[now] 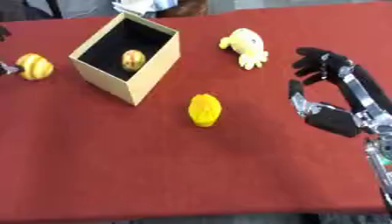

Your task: Pick up objects on the table and place them in the box.

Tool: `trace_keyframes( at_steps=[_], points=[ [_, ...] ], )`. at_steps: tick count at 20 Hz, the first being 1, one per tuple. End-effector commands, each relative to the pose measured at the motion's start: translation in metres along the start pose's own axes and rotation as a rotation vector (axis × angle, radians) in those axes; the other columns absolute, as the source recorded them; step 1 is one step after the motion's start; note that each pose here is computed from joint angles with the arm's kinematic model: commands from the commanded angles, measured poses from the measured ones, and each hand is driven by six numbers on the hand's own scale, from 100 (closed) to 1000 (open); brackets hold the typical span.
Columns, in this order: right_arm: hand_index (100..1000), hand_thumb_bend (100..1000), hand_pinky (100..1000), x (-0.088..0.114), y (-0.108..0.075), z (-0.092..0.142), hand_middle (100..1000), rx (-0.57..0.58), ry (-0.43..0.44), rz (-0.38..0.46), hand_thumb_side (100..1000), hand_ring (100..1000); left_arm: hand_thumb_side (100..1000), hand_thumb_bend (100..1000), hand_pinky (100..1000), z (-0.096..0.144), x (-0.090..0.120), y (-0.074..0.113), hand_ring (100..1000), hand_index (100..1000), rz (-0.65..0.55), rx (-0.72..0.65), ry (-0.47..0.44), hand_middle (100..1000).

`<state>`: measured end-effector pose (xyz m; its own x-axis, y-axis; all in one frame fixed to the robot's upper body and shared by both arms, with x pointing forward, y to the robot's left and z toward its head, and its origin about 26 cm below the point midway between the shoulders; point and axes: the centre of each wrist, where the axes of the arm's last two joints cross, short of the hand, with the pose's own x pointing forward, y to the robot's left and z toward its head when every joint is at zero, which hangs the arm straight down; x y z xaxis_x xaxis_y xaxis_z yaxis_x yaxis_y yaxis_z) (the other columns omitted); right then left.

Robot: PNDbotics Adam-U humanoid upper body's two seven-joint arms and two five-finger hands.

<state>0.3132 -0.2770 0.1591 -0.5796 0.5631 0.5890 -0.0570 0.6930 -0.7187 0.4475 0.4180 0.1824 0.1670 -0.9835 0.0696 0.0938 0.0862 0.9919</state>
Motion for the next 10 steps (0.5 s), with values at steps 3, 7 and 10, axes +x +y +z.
trace_keyframes(
  at_steps=[3,7,10],
  points=[
    [894,100,650,0.003,-0.0071,-0.0016,709,-0.005,-0.016,0.025,346,719,130,561,734,-0.004,-0.0014,0.009,682,832,-0.018,0.028,0.014,702],
    [894,100,650,0.003,-0.0071,-0.0016,709,-0.005,-0.016,0.025,346,719,130,561,734,-0.0046,-0.0015,0.0078,682,832,-0.02,0.029,0.014,702],
    [893,100,650,0.0036,-0.0067,-0.0024,709,-0.004,-0.02,0.023,348,719,100,467,653,-0.0057,0.0,0.003,584,779,-0.02,0.024,0.02,626]
  ],
)
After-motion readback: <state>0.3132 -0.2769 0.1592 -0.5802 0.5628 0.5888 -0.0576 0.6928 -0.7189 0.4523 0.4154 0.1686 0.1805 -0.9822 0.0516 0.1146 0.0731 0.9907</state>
